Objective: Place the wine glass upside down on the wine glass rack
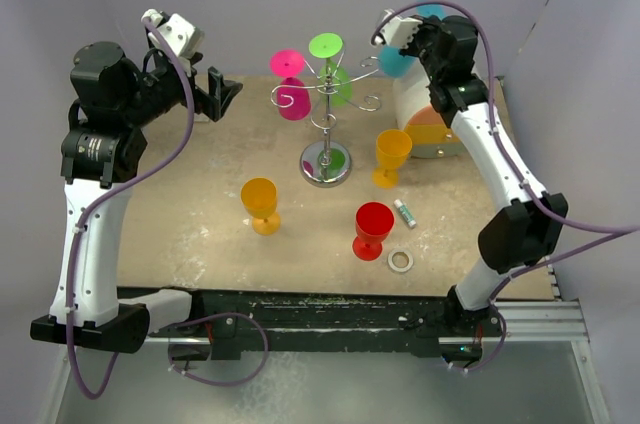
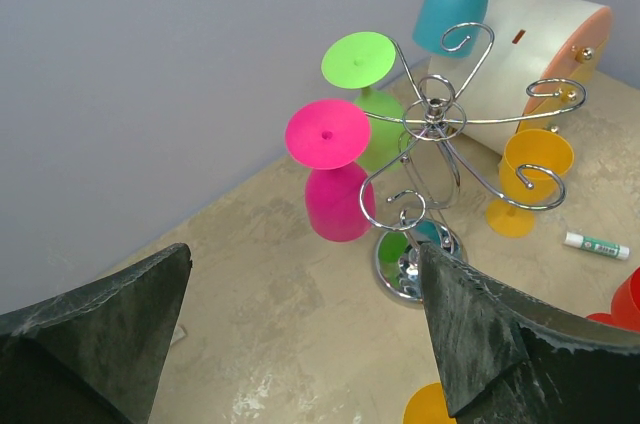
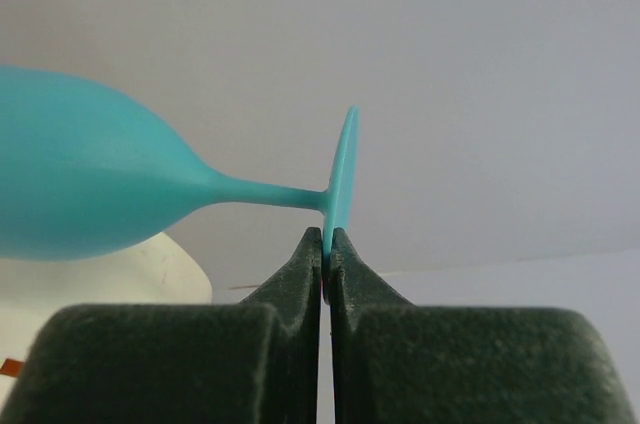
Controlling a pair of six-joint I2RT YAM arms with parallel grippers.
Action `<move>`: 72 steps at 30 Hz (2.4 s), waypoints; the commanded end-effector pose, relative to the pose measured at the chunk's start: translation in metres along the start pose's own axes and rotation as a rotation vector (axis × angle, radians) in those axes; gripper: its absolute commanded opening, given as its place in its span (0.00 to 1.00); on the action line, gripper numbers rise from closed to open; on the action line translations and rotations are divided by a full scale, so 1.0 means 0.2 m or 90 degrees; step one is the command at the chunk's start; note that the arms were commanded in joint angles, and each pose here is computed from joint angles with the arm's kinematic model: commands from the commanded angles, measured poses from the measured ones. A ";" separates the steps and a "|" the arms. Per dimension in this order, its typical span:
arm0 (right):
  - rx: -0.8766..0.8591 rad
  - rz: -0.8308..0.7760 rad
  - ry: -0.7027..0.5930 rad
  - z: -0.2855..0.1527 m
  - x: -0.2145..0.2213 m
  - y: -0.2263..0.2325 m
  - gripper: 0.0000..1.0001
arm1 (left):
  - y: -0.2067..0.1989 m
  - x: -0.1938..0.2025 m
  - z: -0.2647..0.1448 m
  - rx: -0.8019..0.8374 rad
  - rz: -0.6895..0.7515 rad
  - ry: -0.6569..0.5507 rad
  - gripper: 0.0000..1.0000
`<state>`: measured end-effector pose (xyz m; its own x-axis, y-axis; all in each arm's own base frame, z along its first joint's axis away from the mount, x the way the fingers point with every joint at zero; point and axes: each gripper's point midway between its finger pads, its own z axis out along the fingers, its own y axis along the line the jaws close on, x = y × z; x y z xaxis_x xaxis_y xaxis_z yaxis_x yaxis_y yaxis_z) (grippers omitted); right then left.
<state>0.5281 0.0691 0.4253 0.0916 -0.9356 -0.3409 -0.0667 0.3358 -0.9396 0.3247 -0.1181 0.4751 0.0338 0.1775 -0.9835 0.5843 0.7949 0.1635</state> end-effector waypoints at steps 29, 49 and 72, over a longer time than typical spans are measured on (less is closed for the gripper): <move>-0.210 -0.166 -0.286 -0.03 -0.44 0.14 0.00 | 0.04 -0.05 0.00 -0.014 0.035 -0.026 0.98; -0.266 -0.167 -0.366 -0.05 -0.57 0.26 0.00 | 0.04 -0.05 -0.01 -0.018 0.039 -0.029 0.99; -0.301 -0.203 -0.411 -0.15 -0.66 0.32 0.00 | 0.04 -0.05 -0.02 -0.019 0.041 -0.032 0.99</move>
<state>0.4995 0.2061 0.3736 0.6654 -0.7225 -0.1877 -0.4140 -0.1479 -0.8982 0.3291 -0.1158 0.4702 0.0382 0.1933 -0.9804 0.5791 0.7953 0.1794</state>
